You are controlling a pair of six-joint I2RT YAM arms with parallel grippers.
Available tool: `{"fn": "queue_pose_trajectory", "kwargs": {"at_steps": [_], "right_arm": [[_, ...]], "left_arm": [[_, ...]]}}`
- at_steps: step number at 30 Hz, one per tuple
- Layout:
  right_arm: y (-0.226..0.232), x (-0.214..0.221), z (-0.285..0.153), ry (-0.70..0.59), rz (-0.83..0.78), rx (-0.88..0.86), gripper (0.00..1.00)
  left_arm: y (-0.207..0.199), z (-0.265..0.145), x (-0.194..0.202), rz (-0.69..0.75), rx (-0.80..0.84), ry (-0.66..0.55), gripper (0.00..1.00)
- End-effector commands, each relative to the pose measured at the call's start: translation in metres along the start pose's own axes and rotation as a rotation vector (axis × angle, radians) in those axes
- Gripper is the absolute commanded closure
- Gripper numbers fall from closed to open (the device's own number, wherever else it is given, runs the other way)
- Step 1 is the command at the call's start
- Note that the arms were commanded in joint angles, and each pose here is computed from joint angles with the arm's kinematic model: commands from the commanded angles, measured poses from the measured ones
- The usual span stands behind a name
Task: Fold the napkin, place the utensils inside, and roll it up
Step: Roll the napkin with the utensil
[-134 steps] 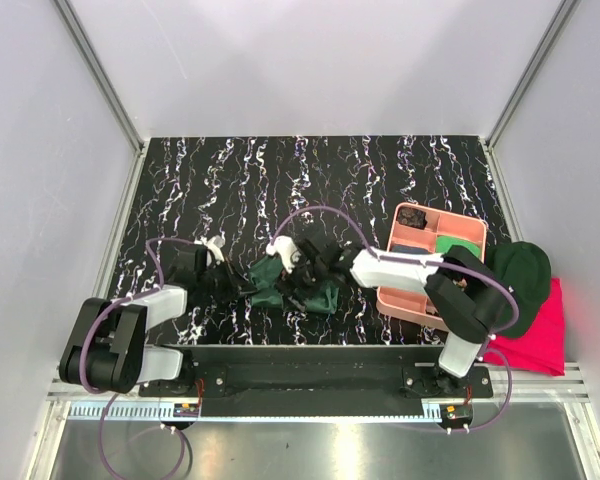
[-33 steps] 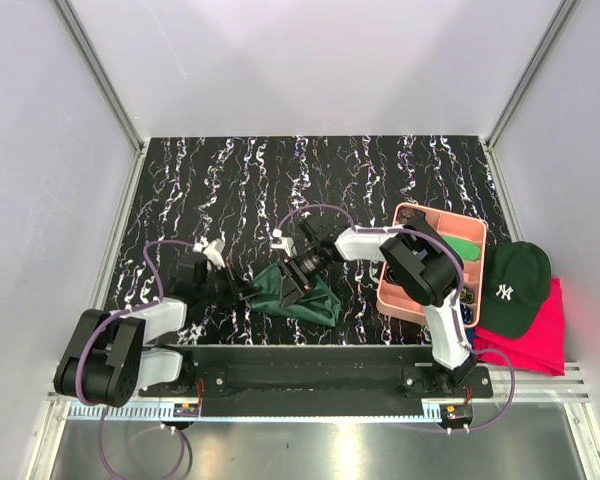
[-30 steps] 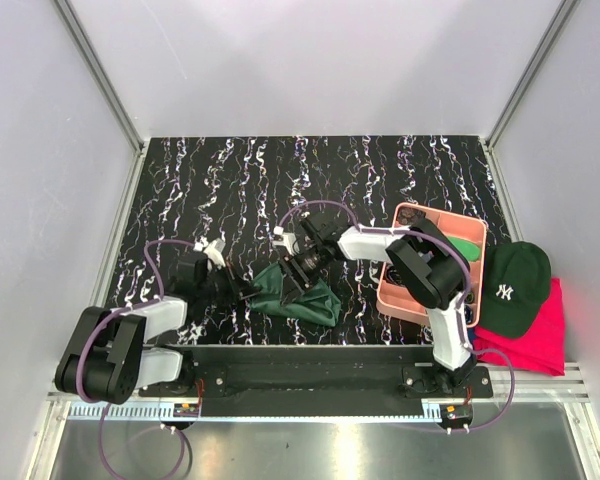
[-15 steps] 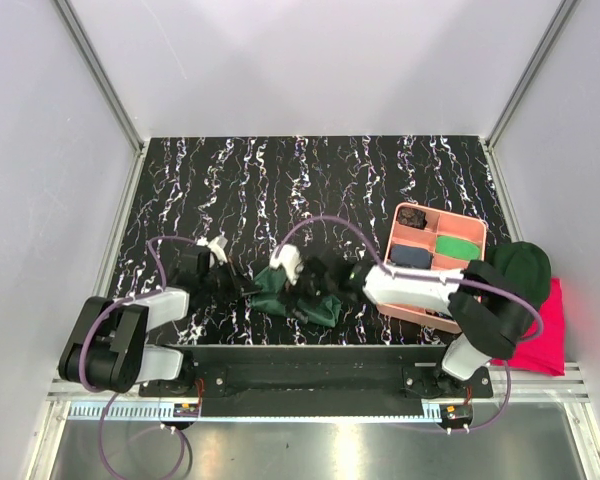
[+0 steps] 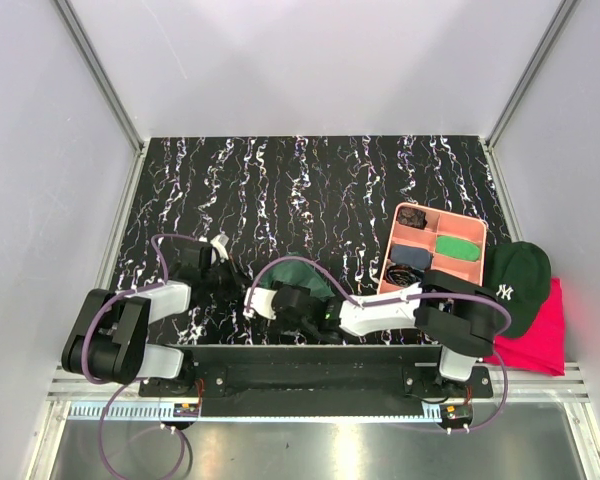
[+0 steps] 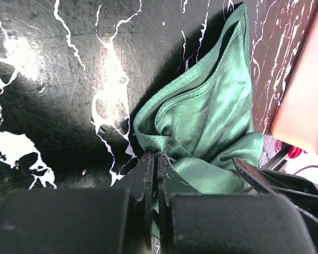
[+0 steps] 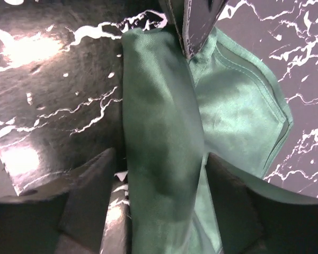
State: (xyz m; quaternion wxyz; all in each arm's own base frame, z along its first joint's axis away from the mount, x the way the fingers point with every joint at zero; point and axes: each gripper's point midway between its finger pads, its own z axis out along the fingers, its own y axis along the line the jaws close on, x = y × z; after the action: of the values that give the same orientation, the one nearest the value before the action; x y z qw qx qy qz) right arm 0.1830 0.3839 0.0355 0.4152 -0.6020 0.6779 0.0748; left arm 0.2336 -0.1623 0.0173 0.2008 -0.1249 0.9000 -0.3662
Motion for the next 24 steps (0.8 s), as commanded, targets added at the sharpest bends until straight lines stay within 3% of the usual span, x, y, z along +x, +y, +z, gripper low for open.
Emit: {"fn": "queue_pose_trajectory", "kwargs": {"at_steps": [1, 9, 13, 17, 18, 20, 21, 24], "right_arm": [[-0.011, -0.006, 0.010, 0.008, -0.029, 0.058, 0.28], [0.001, 0.018, 0.024, 0.106, 0.058, -0.084, 0.48], [0.017, 0.040, 0.027, 0.203, 0.132, -0.224, 0.51], [0.037, 0.051, 0.025, 0.257, 0.235, -0.382, 0.58], [0.038, 0.050, 0.025, 0.255, 0.258, -0.404, 0.59], [0.038, 0.049, 0.023, 0.252, 0.318, -0.451, 0.62], [0.038, 0.048, 0.022, 0.246, 0.335, -0.464, 0.62], [0.034, 0.039, 0.018, 0.224, 0.390, -0.511, 0.62]], "left_arm": [[0.015, 0.001, 0.010, -0.017, -0.067, 0.037, 1.00], [0.010, -0.001, 0.012, -0.003, -0.037, 0.048, 1.00], [-0.002, -0.004, 0.006, 0.020, 0.004, 0.024, 0.98], [-0.007, -0.009, -0.002, 0.028, 0.000, -0.019, 0.75], [-0.007, -0.011, -0.004, 0.030, -0.008, -0.032, 0.64], [-0.005, -0.018, -0.010, 0.040, -0.038, -0.079, 0.57], [-0.002, -0.021, -0.011, 0.038, -0.059, -0.093, 0.47], [0.003, -0.032, -0.019, 0.053, -0.106, -0.171, 0.38]]}}
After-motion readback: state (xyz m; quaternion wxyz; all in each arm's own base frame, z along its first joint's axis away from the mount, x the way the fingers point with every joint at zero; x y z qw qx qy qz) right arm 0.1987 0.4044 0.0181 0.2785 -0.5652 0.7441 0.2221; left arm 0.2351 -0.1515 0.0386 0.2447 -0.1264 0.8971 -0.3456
